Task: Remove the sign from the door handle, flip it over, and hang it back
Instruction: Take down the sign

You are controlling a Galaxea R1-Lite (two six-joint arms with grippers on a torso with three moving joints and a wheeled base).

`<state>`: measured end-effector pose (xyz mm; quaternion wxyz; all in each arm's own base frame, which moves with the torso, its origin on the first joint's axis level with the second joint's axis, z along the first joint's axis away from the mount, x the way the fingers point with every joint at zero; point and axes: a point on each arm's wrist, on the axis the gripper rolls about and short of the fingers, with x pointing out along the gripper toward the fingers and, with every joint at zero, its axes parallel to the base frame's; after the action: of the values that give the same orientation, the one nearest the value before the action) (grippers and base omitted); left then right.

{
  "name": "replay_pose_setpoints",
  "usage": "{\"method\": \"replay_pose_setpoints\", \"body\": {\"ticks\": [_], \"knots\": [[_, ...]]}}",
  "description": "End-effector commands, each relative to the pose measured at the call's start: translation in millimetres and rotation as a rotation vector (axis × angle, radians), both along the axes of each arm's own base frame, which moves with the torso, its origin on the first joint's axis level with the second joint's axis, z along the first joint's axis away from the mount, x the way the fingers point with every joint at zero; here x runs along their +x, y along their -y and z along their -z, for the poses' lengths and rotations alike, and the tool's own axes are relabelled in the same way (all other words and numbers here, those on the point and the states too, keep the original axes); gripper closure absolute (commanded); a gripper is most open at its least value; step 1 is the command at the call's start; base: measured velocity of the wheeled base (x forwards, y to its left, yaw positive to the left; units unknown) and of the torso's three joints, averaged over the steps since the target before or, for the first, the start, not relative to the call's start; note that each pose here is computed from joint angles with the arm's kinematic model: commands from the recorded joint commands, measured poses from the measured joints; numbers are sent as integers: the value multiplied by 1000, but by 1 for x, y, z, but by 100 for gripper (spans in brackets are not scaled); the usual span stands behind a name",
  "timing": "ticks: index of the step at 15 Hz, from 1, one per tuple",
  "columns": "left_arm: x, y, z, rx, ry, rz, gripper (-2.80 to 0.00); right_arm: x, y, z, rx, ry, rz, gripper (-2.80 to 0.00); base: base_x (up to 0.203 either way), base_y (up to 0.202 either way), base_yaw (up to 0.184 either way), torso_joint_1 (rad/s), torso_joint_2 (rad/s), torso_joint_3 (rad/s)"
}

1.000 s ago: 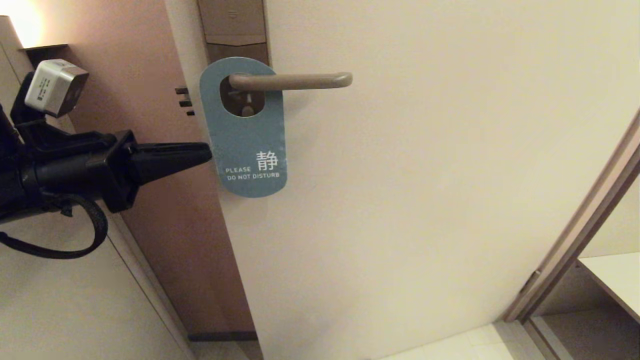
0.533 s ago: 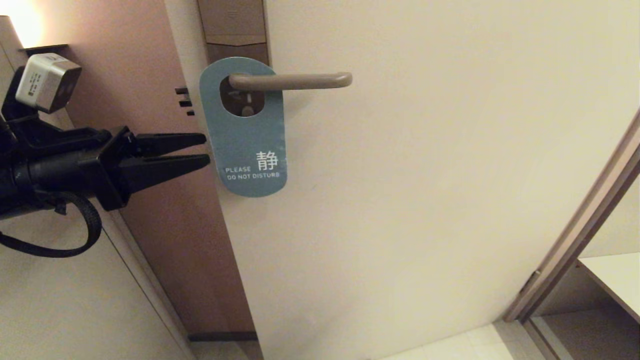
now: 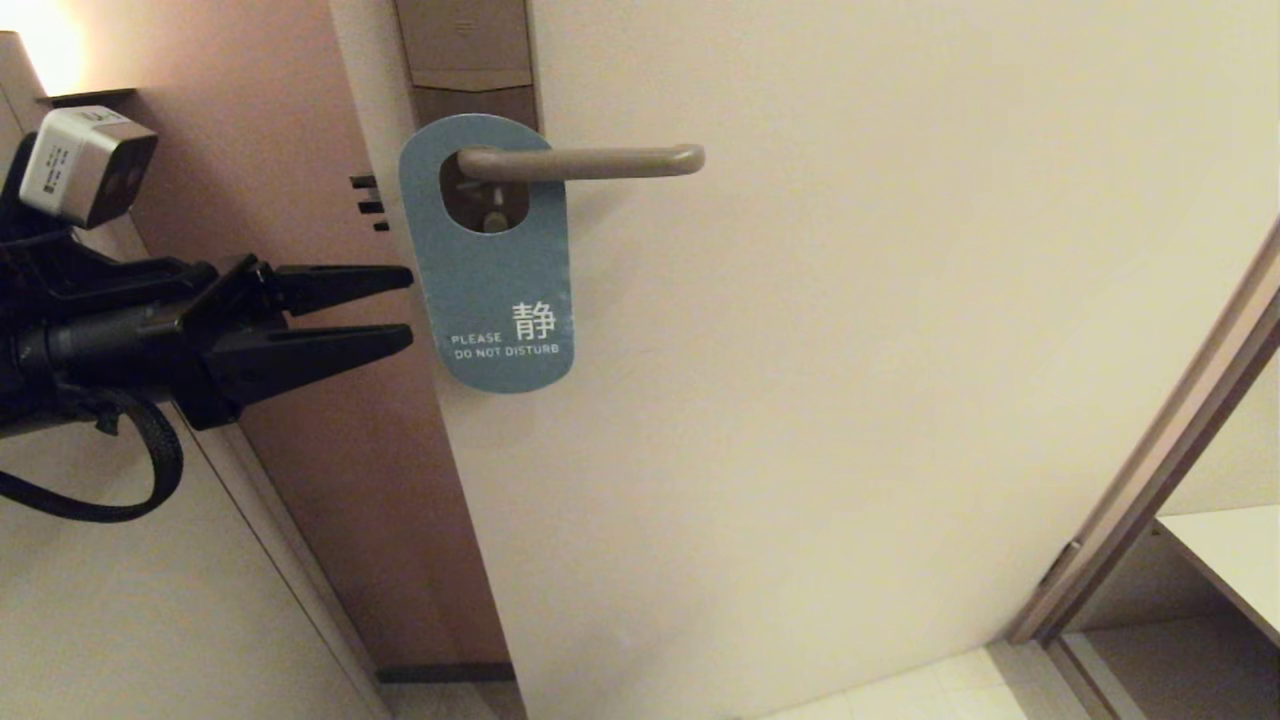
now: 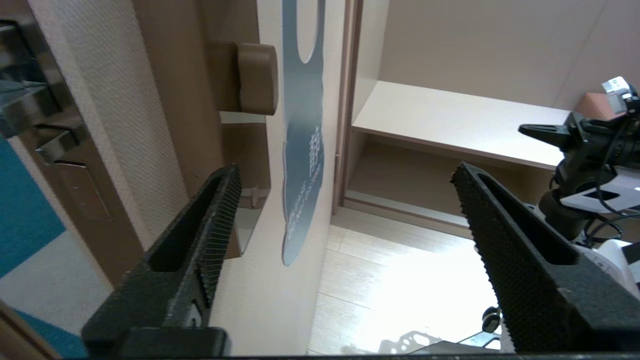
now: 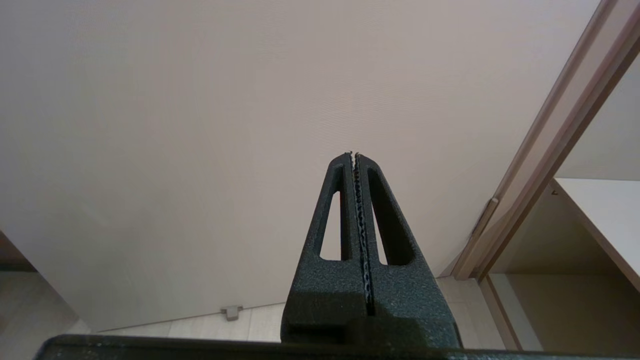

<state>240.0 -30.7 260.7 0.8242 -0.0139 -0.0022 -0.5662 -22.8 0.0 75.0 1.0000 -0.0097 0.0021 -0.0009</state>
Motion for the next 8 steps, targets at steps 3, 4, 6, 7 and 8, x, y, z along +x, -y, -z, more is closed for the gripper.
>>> {"method": "replay_pose_setpoints", "body": {"ticks": [3, 4, 6, 7, 8], "knots": [[-1, 1, 0, 1, 3, 39, -280, 0, 0, 0, -1, 0, 0, 0, 0, 0, 0, 0, 0, 0], [-1, 1, 0, 1, 1, 39, -280, 0, 0, 0, -1, 0, -1, 0, 0, 0, 0, 0, 0, 0], [0, 1, 0, 1, 0, 42, -280, 0, 0, 0, -1, 0, 0, 0, 0, 0, 0, 0, 0, 0], [0, 1, 1, 1, -3, 42, -280, 0, 0, 0, -1, 0, 0, 0, 0, 0, 0, 0, 0, 0], [1, 1, 1, 1, -3, 42, -280, 0, 0, 0, -1, 0, 0, 0, 0, 0, 0, 0, 0, 0]]}}
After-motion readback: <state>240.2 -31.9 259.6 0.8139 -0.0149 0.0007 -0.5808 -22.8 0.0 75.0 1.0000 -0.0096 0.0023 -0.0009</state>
